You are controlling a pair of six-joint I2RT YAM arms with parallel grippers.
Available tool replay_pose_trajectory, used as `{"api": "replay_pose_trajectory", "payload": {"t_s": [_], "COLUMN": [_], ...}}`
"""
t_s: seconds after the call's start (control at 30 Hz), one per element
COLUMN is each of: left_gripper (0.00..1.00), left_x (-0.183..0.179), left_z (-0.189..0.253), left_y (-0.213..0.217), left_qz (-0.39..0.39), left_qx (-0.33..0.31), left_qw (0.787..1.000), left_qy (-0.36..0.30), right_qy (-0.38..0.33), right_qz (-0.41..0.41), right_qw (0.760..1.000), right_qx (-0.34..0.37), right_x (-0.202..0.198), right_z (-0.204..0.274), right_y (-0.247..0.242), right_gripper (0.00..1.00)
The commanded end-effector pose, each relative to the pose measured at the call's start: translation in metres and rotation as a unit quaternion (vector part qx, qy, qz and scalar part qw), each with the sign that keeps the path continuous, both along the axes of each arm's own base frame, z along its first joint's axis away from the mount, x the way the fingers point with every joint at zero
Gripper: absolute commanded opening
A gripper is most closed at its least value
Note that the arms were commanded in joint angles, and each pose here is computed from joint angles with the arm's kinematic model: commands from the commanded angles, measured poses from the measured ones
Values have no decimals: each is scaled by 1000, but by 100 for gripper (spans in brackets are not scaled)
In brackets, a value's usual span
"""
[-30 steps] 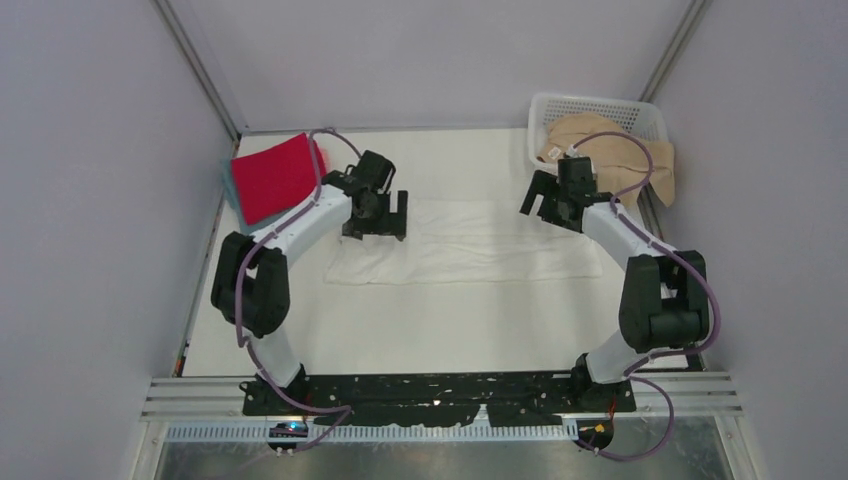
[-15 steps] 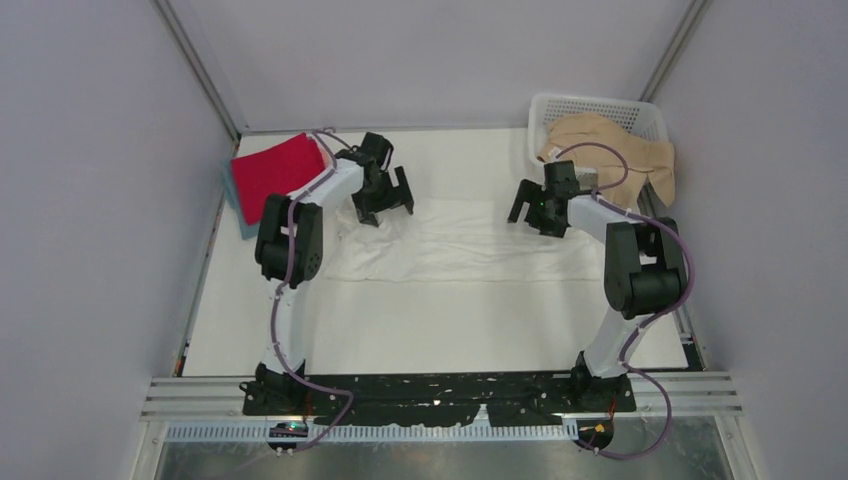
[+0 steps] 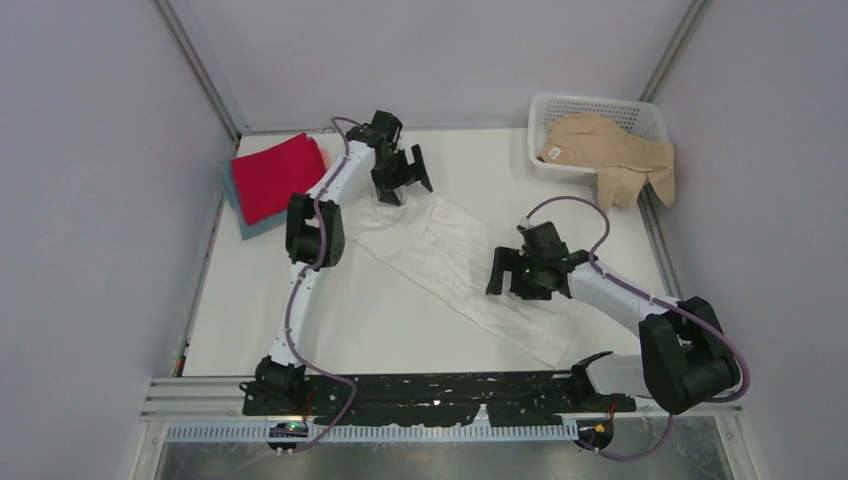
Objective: Fold and stack the t-shirts
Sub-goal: Rotate the tshirt 90 degrees
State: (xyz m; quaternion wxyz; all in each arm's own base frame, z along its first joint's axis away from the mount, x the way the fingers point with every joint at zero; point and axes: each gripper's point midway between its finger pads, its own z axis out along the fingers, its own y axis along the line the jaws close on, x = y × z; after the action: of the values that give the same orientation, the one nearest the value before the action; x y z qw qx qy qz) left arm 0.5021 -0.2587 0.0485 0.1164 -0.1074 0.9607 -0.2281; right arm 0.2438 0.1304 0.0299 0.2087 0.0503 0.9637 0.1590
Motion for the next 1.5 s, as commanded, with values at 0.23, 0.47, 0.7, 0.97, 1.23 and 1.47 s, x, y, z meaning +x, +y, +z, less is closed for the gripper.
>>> {"api": "replay_pose_trajectory", "payload": {"t_s": [0.23, 0.47, 0.7, 0.97, 1.23, 1.47], "left_gripper": [100, 100, 100, 100, 100, 100], "left_x": [34, 79, 107, 135, 139, 113], "left_z": [9, 9, 16, 15, 25, 58], "left_y": [-4, -30, -21, -31, -40, -48], "left_qz": [-1, 45, 83, 118, 109, 41], "left_qx": [-110, -245, -259, -305, -300, -253], "left_qw": [994, 968, 960, 940, 938, 953], "left_qy": [-21, -33, -70, -101, -135, -160], "right_qy": [102, 105, 132, 111, 72, -13], "right_qz": [188, 211, 294, 335, 329, 253], "right_qw": [971, 966, 932, 920, 925, 961], "right_qx": [103, 106, 167, 173, 174, 115], "right_x": [-107, -119, -140, -134, -112, -71], "right_z": [6, 16, 17, 35, 57, 73], "right_y": [104, 119, 166, 207, 223, 183], "right_gripper": [95, 95, 95, 95, 95, 95]}}
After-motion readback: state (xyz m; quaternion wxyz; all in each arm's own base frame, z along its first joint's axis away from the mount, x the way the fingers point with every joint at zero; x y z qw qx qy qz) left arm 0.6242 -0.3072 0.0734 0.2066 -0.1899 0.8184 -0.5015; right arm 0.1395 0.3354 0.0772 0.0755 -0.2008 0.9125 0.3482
